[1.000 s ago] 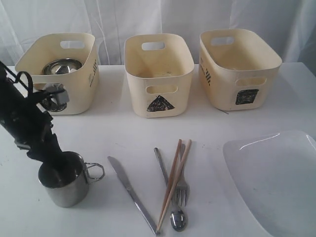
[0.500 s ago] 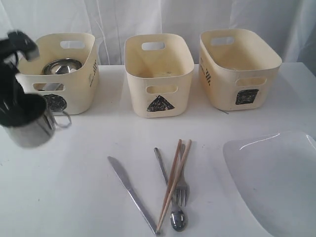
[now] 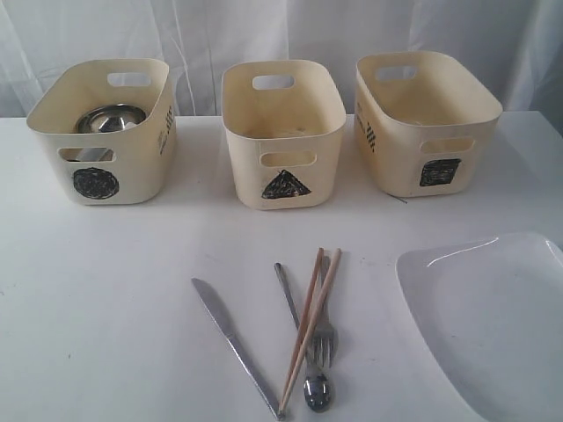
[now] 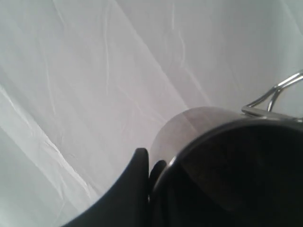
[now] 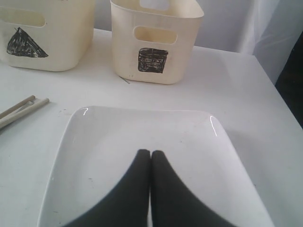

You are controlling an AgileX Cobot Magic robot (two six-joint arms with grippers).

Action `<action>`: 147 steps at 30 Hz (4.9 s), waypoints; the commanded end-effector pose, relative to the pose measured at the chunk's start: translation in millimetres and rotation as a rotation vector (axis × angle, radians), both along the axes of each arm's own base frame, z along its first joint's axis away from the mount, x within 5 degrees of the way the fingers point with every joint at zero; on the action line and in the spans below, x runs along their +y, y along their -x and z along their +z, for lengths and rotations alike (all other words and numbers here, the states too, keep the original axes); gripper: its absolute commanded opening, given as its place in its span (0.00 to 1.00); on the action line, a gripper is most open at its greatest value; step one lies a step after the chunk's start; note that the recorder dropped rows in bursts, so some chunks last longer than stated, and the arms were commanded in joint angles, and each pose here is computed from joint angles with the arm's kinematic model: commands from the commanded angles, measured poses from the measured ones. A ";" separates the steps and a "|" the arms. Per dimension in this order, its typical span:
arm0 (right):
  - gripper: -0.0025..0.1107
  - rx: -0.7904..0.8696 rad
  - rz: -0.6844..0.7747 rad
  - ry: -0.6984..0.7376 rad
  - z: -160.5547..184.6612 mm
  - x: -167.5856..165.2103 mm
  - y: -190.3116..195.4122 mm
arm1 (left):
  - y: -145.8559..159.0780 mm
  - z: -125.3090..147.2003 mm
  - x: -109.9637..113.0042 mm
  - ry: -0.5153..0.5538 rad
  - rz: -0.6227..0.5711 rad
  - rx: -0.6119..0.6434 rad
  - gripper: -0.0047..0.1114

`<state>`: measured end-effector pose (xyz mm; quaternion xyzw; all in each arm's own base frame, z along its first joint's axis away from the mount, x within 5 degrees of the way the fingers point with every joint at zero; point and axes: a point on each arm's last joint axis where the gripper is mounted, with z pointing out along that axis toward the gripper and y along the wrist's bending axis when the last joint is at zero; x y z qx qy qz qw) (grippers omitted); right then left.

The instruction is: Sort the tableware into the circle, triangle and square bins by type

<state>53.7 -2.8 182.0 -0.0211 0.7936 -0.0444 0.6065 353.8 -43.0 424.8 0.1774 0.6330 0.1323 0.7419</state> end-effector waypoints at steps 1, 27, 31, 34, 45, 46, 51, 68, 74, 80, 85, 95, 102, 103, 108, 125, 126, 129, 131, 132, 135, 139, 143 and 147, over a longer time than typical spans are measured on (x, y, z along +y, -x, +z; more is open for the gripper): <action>0.02 -0.008 -0.005 0.005 0.3 -0.3 0.2 | -51.3 -52.6 -1.6 0.091 0.042 -0.099 0.04; 0.02 -0.008 -0.005 0.005 0.3 -0.3 0.2 | -106.7 -114.9 -14.2 0.126 -0.019 0.439 0.58; 0.02 -0.008 -0.005 0.005 0.3 -0.3 0.2 | -90.4 -84.6 -14.3 0.115 -0.043 0.451 0.58; 0.02 -0.008 -0.005 0.005 0.3 -0.3 0.2 | -69.8 -57.4 -14.6 0.083 -0.072 0.499 0.58; 0.02 -0.008 -0.005 0.005 0.3 -0.3 0.2 | 94.1 64.7 -1.9 0.008 -0.158 0.644 0.15; 0.02 -0.008 -0.005 0.005 0.3 -0.3 0.2 | 108.6 68.0 0.1 -0.009 -0.156 0.673 0.08; 0.02 -0.008 -0.005 0.005 0.3 -0.3 0.2 | 160.0 68.9 7.1 0.034 -0.130 0.840 0.04; 0.02 -0.008 -0.005 0.005 0.3 -0.3 0.2 | 296.2 -40.4 20.5 0.059 -0.188 0.410 0.04; 0.02 -0.008 -0.005 0.005 0.3 -0.3 0.2 | 308.3 -132.3 15.7 0.174 -0.237 0.569 0.04; 0.02 -0.008 -0.005 0.005 0.3 -0.3 0.2 | 308.0 -166.5 17.5 0.198 -0.204 0.641 0.04; 0.02 -0.008 -0.005 0.005 0.3 -0.3 0.2 | 305.1 -166.2 26.3 0.255 -0.092 0.628 0.04; 0.02 -0.008 -0.005 0.005 0.3 -0.3 0.2 | 290.0 -223.7 50.4 0.532 0.228 0.556 0.04; 0.02 -0.008 -0.005 0.005 0.3 -0.3 0.2 | 299.6 -261.6 55.2 0.562 0.284 0.543 0.04; 0.02 -0.008 -0.005 0.005 0.3 -0.3 0.2 | 301.0 -262.0 56.2 0.530 0.290 0.539 0.04; 0.02 -0.008 -0.005 0.005 0.3 -0.3 0.2 | 304.2 -261.4 57.9 0.462 0.292 0.515 0.04; 0.02 -0.008 -0.005 0.005 0.3 -0.3 0.2 | 304.1 -261.5 56.8 0.405 0.275 0.522 0.04; 0.02 -0.008 -0.005 0.005 0.3 -0.3 0.2 | 304.1 -261.5 56.8 0.405 0.275 0.522 0.04; 0.02 -0.008 -0.005 0.005 0.3 -0.3 0.2 | 304.1 -261.5 56.8 0.405 0.275 0.522 0.04; 0.02 -0.008 -0.005 0.005 0.3 -0.3 0.2 | 304.1 -261.5 56.8 0.405 0.275 0.522 0.04; 0.02 -0.008 -0.005 0.005 0.3 -0.3 0.2 | 304.1 -261.5 56.8 0.405 0.275 0.522 0.04; 0.02 -0.008 -0.005 0.005 0.3 -0.3 0.2 | 304.1 -261.5 56.8 0.405 0.275 0.522 0.04; 0.02 -0.008 -0.005 0.005 0.3 -0.3 0.2 | 304.1 -261.5 56.8 0.405 0.275 0.522 0.04; 0.02 -0.075 0.026 0.249 7.6 -2.5 -1.2 | 304.1 -261.5 56.8 0.405 0.275 0.522 0.04; 0.02 -0.635 -0.029 -0.405 54.6 -4.1 3.1 | 304.1 -261.5 56.8 0.405 0.275 0.522 0.04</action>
